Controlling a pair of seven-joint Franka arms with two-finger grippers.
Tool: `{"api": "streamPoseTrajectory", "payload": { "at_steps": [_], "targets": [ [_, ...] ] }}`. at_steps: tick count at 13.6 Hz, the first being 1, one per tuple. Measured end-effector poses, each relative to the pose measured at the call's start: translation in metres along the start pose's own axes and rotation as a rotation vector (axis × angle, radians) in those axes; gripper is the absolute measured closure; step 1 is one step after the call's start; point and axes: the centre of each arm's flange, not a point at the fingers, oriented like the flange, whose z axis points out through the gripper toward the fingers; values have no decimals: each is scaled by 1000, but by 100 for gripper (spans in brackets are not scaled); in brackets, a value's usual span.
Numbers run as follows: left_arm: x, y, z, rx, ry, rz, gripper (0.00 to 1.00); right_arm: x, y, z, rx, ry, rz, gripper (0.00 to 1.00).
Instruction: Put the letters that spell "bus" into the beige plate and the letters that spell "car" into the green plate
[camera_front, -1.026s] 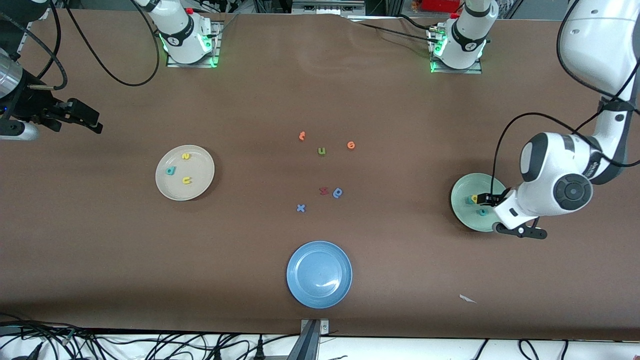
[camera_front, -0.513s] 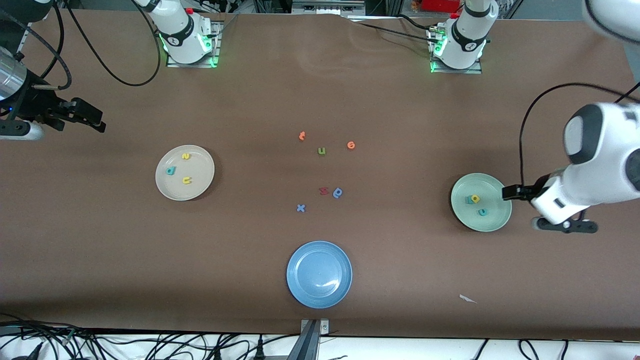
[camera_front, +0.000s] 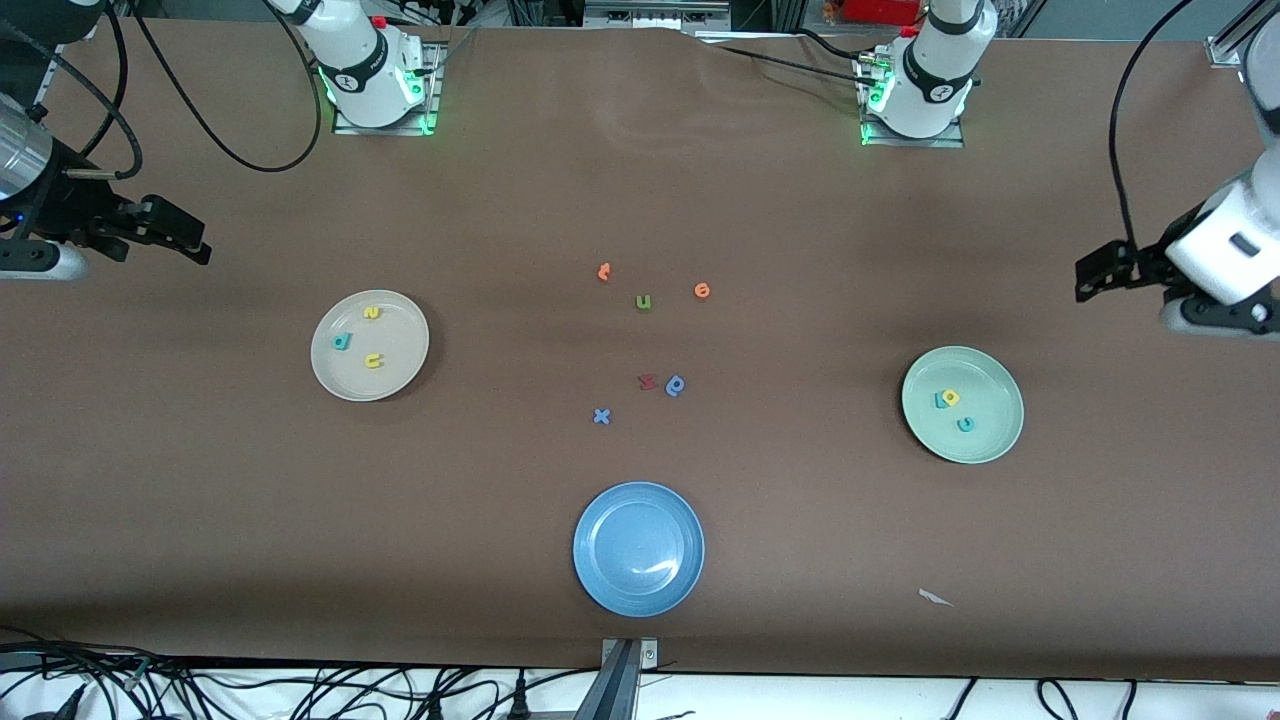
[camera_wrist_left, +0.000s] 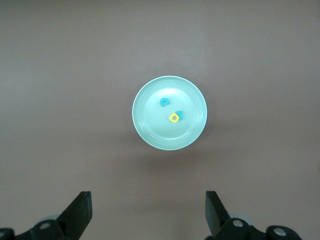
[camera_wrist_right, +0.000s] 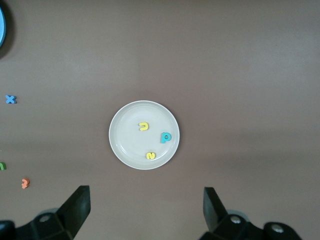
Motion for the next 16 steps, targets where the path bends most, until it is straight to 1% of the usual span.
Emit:
{"api": "streamPoseTrajectory", "payload": {
  "at_steps": [3, 8, 13, 16],
  "targets": [
    [-17, 0, -26, 2, 31, 8, 0, 0, 4, 0, -2, 2, 4, 0],
    [-23, 16, -36, 3, 47, 40, 0, 1, 3, 1, -5, 0, 2, 0],
    [-23, 14, -25, -2, 24, 36, 0, 1, 0, 1, -6, -1, -4, 0],
    [-23, 14, -24, -2, 22, 36, 0, 1, 0, 1, -8, -1, -3, 0]
  ]
}}
